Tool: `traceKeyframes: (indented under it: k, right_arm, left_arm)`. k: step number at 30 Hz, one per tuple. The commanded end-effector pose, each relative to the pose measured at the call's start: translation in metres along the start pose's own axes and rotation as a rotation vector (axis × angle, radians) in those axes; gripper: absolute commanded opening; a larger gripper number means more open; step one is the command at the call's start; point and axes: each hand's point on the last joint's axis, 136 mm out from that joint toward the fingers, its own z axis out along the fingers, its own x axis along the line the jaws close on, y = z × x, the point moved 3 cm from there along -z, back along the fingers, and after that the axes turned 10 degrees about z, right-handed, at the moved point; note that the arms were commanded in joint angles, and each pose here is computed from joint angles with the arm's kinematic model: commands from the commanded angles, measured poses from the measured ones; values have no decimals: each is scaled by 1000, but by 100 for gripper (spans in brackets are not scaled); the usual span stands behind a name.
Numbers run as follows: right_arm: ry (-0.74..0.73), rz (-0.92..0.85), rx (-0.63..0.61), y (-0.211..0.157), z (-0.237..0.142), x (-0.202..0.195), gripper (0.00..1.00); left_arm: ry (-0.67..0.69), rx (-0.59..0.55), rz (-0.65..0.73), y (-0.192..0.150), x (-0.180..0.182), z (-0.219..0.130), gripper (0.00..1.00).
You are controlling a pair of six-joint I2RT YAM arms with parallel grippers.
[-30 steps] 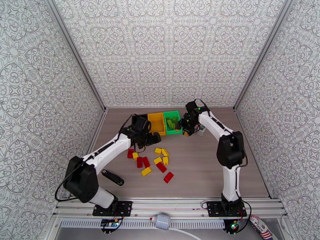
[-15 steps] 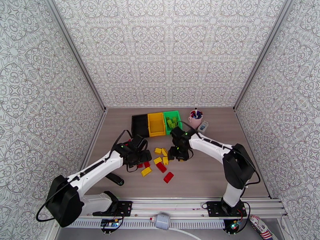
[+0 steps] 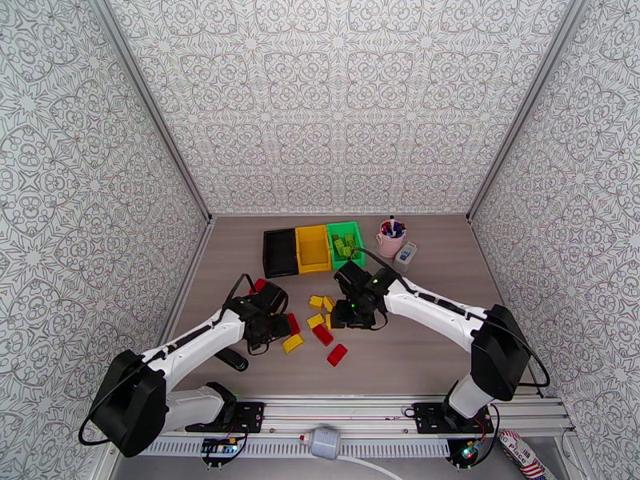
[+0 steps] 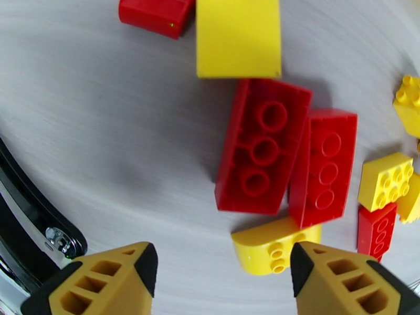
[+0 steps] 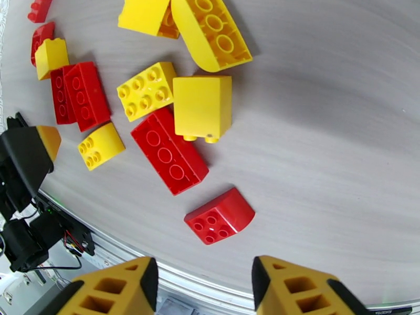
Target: Sort the legos into containers by color
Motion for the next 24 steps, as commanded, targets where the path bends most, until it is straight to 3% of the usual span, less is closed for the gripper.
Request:
traceKeyframes:
  k: [1, 24]
  right_arm:
    - [-7, 23, -23, -1, -1, -3, 51]
    - [-7, 73, -32, -4, 4, -8, 48]
  left_arm:
    - [-30, 12, 30, 3, -5, 8, 70]
    - [12, 90, 118, 29, -14, 41, 54]
